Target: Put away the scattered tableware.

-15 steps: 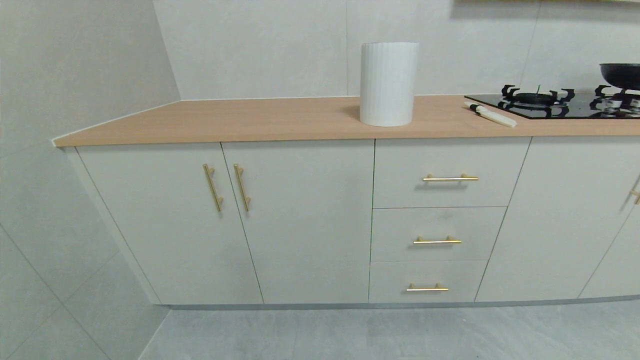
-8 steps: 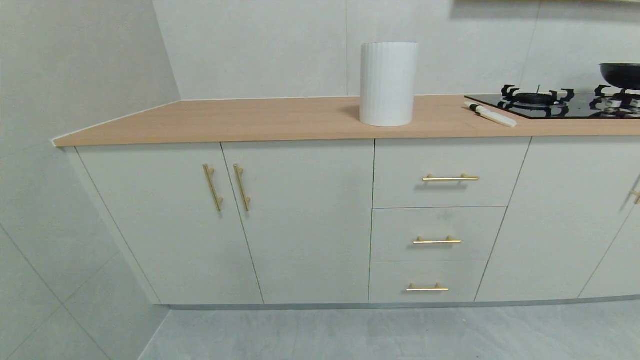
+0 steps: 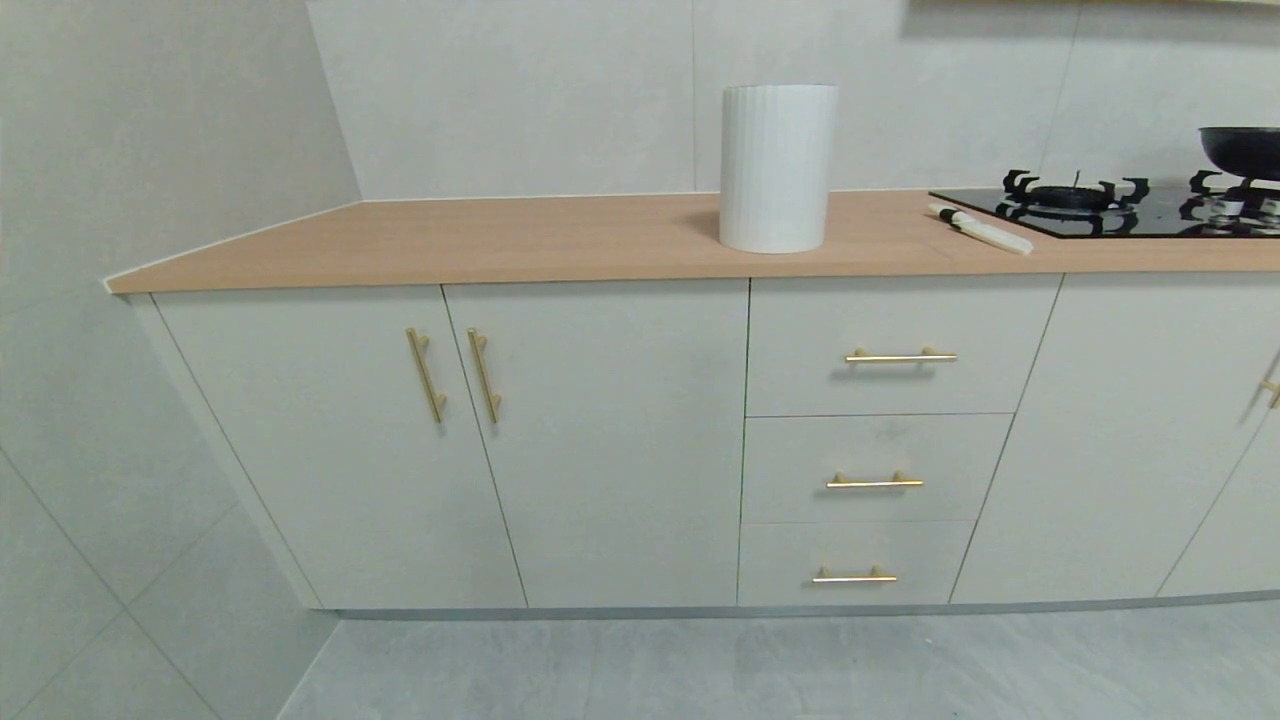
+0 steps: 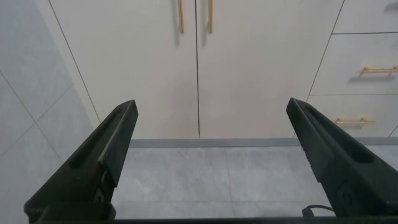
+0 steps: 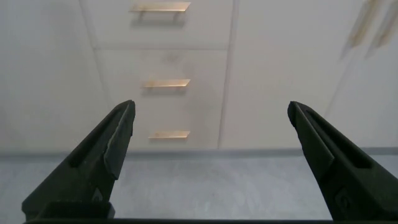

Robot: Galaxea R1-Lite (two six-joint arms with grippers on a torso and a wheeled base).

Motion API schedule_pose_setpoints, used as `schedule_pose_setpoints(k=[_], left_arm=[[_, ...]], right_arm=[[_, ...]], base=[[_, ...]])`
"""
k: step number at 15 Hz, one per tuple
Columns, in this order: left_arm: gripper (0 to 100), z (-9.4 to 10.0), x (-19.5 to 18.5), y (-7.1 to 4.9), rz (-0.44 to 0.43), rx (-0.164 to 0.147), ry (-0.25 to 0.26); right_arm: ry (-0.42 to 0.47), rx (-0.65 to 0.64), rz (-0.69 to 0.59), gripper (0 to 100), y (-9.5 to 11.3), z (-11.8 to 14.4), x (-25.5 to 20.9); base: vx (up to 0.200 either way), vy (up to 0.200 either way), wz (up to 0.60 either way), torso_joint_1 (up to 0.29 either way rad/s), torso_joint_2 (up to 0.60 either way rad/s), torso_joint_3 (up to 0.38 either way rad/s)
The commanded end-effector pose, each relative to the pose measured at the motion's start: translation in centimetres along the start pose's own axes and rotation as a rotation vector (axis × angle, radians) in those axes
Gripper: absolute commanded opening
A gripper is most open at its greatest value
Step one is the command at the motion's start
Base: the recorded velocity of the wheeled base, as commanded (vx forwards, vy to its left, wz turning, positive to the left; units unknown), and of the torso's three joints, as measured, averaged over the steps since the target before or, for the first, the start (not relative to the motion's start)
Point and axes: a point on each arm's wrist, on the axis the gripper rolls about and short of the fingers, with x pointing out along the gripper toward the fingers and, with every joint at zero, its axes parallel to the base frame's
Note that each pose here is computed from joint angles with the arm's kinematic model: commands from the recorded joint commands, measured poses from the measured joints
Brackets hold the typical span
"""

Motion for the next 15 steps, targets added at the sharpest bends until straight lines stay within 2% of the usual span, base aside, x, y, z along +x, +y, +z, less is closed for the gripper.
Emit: schedule_pose_setpoints(k=[1, 4, 13, 15], left_arm=[[100, -0.01, 0.00, 0.00, 0.001, 0.000, 0.001], [100, -0.01, 0.00, -0.01, -0.001, 0.002, 0.001], [100, -0.01, 0.00, -0.01, -0.001, 0.003, 0.001], [100, -0.01, 0.00, -0.01, -0.001, 0.003, 0.001]], right_arm=[[0.004, 0.010, 0.003, 100, 0.01, 0.00, 0.03], [0.001, 0.064, -0.002, 100, 0.00, 0.01, 0.02], [0.001, 0.062, -0.002, 100, 0.00, 0.01, 0.02], [0.001, 0.062, 0.000, 100, 0.00, 0.01, 0.02]], base=[[0.000, 0.000, 0.00, 0.000, 0.00, 0.000], [0.000, 0.000, 0.00, 0.000, 0.00, 0.000], [0.000, 0.000, 0.00, 0.000, 0.00, 0.000], [0.200, 0.000, 0.00, 0.000, 0.00, 0.005]])
